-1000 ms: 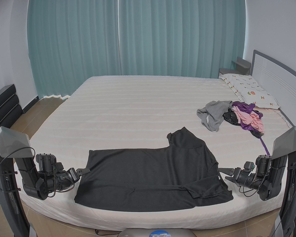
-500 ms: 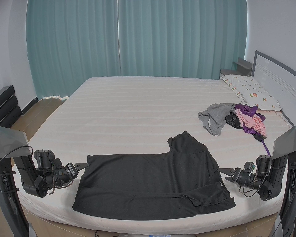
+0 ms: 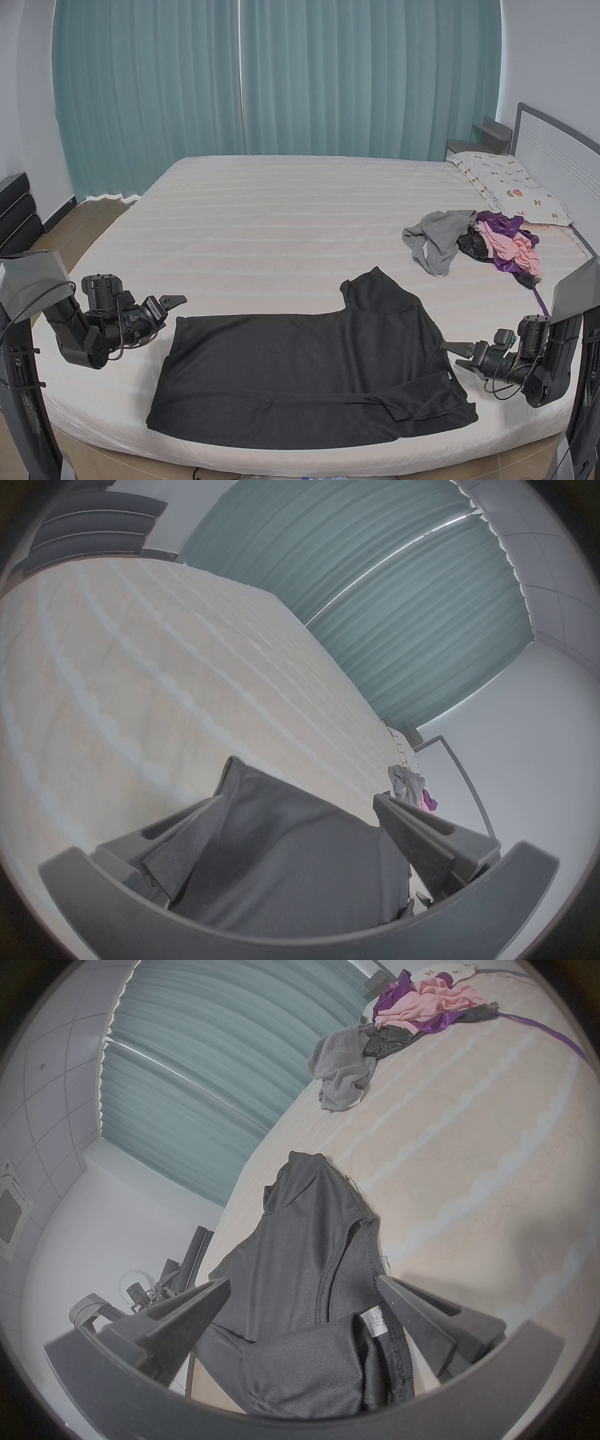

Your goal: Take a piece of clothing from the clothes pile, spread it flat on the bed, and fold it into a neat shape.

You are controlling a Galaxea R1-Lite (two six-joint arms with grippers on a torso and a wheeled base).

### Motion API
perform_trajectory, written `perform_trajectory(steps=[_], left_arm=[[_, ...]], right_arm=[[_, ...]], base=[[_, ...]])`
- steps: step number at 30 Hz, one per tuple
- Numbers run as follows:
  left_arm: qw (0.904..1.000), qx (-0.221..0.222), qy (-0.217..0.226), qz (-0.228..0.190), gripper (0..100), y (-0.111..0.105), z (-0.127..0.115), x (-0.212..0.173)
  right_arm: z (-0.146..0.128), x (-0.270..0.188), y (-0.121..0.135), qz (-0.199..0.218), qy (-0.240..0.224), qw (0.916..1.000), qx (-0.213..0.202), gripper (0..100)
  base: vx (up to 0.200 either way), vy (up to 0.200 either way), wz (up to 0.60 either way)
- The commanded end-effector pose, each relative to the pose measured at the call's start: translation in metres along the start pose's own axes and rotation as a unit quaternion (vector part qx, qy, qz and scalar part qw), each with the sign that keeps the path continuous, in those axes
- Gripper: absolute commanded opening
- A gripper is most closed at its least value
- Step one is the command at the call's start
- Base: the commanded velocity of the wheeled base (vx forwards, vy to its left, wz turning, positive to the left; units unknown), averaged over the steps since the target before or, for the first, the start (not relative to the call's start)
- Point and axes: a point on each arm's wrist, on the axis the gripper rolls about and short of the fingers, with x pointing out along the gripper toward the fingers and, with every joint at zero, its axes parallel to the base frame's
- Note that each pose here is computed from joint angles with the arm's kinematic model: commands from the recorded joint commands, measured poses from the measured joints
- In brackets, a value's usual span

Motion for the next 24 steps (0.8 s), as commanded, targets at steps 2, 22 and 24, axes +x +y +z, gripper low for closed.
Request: perform_trajectory(steps=[2,22,24], left_arm=[[0.9999,0.004,0.010,0.001,100,0.000,0.011,0.030],[0.9962,0.057,0.010,0.066,100,0.004,0.013,0.076],[0.9961,0.056,0.011,0.067,100,0.005,0.012,0.077]], right_arm=[[-0.001,0.000,-0.003,-0.002,-0.001,1.0000,0.003,100],[-0.008,0.004,-0.009,-0.009,0.012,0.9998,0.010,100],[-0.008,0.004,-0.009,-0.009,0.012,0.9998,0.011,100]], base=[[0.000,0.000,0.00],[0.000,0.000,0.00],[0.000,0.000,0.00]])
